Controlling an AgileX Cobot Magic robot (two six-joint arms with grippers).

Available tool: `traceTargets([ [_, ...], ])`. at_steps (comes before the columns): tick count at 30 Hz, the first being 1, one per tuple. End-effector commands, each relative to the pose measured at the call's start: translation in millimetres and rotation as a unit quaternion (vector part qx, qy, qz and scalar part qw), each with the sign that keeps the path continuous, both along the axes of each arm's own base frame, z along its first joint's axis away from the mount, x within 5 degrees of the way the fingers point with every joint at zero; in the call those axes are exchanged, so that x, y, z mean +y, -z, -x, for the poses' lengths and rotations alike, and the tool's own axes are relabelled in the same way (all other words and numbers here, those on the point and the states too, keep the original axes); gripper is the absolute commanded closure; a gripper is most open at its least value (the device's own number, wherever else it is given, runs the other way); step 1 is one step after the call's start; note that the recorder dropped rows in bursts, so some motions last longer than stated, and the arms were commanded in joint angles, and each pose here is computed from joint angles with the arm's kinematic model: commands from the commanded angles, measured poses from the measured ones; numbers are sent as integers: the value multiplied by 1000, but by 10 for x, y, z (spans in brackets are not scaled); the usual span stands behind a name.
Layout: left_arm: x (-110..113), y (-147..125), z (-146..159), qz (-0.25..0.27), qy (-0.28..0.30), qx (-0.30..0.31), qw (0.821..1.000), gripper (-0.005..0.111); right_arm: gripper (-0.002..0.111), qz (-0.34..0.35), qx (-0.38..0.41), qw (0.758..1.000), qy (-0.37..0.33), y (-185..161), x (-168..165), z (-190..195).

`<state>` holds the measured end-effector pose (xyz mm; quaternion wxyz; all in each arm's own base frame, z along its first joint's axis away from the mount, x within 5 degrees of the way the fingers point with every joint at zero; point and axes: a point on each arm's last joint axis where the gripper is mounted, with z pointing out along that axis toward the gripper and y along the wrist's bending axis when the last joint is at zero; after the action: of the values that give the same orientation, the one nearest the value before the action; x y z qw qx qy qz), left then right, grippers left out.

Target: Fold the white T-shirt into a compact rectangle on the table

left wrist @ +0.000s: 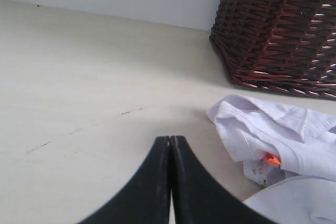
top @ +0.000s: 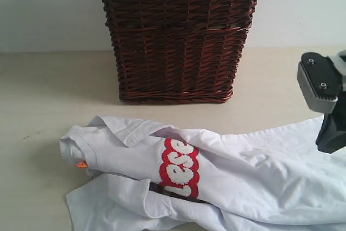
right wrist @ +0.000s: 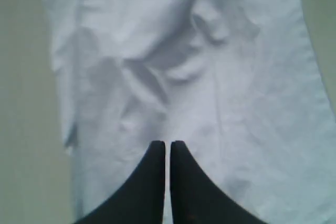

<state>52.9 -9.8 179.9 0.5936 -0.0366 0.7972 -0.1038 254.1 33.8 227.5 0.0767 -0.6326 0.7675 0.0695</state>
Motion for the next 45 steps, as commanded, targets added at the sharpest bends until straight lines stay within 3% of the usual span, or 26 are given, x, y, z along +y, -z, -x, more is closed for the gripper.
traceTargets([
  [1,-4,-15,4,5,2,-5,1000,107,103,-5,-92,986,138,404,-242,-269],
  [14,-4,-15,4,4,3,-6,1000,107,103,20,-57,985,159,1243,-308,-522],
  [19,-4,-15,4,4,3,-6,1000,107,103,50,-202,959,194,1430,-414,-816],
  [21,-4,-15,4,4,3,-6,1000,107,103,57,-271,936,217,1405,-464,-935],
  [24,-4,-15,4,4,3,-6,1000,107,103,47,-310,914,257,1339,-490,-996],
  [31,-4,-15,4,4,3,-6,1000,107,103,9,-297,906,301,1050,-442,-943],
  [36,-4,-15,4,5,2,-6,1000,107,103,-35,-318,892,321,469,-364,-809],
  [38,-4,-15,4,5,2,-6,1000,107,103,-37,-292,910,291,276,-321,-658],
  [39,-4,-15,4,5,2,-6,1000,107,103,-28,-269,931,245,207,-288,-551],
  [42,-4,-15,4,4,3,-6,1000,107,103,-20,-145,989,34,177,-156,-152],
  [43,-4,-15,4,4,3,-6,1000,107,103,-34,-88,994,-46,195,-112,18],
  [45,-4,-15,4,4,3,-6,1000,107,103,-96,0,982,-163,234,-16,313],
])
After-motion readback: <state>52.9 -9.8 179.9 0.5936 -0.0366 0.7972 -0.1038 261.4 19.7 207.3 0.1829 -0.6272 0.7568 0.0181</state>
